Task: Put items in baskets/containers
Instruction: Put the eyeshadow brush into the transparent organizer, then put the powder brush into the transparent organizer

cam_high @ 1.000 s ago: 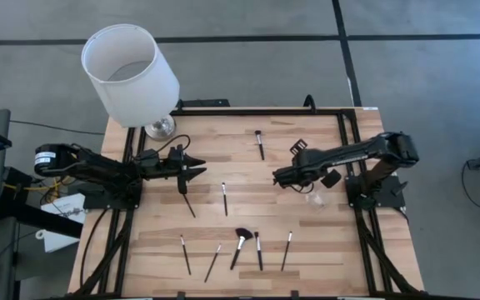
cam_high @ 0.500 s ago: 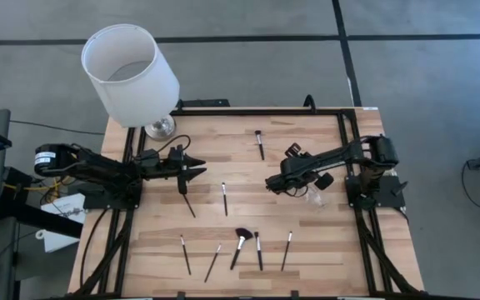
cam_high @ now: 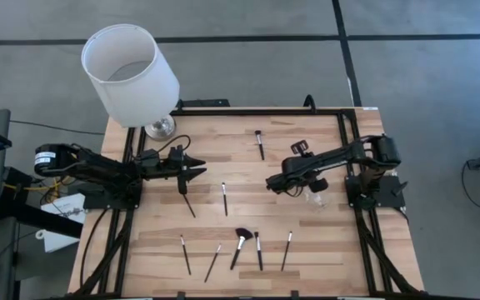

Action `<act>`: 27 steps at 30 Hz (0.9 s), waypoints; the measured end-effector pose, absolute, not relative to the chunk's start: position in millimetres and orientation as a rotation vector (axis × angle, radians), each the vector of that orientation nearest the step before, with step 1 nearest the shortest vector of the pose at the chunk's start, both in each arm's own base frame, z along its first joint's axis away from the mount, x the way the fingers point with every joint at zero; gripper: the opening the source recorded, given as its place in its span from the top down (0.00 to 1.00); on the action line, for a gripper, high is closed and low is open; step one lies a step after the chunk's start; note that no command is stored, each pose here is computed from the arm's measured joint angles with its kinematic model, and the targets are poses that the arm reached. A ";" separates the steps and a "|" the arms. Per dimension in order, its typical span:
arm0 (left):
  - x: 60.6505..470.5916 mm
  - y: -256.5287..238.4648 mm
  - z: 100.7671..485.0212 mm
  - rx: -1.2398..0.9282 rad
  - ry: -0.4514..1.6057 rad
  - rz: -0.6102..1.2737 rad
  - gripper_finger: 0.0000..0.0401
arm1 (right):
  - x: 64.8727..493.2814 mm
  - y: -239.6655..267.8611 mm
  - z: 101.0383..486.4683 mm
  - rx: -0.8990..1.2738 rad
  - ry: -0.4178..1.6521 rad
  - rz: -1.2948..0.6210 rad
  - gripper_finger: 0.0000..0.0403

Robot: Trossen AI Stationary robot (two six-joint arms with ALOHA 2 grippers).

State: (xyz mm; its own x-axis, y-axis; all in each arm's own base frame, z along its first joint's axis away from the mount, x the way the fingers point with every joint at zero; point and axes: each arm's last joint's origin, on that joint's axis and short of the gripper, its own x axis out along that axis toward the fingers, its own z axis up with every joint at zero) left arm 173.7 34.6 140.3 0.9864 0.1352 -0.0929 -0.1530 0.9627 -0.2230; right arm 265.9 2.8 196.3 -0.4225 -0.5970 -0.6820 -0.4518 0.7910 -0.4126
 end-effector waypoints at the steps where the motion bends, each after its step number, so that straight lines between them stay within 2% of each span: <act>1: 173.7 34.5 140.3 -0.232 0.077 0.146 0.66 | 265.0 3.5 198.5 -0.758 2.070 -0.238 0.87; 8: 173.7 34.6 140.3 -0.231 0.077 0.146 0.66 | 253.6 10.1 228.7 -0.536 1.932 -0.314 0.87; 14: 173.7 34.5 140.3 -0.231 0.077 0.146 0.66 | 237.0 16.4 264.6 -0.379 1.726 -0.441 0.87; 20: 173.7 34.5 140.3 -0.231 0.077 0.146 0.66 | 240.1 21.0 285.4 -0.228 1.360 -0.629 0.87; 27: 173.7 34.5 140.4 -0.231 0.076 0.146 0.66 | 283.8 16.7 297.3 -0.179 0.915 -0.652 0.86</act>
State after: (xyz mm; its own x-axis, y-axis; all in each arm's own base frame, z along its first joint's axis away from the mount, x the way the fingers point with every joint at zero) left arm 173.7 34.5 140.4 0.9866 0.1349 -0.0914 -0.1523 0.9630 -0.2222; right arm 283.8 16.7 297.3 0.4339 -0.5932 -0.6781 0.4465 0.7953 -0.4100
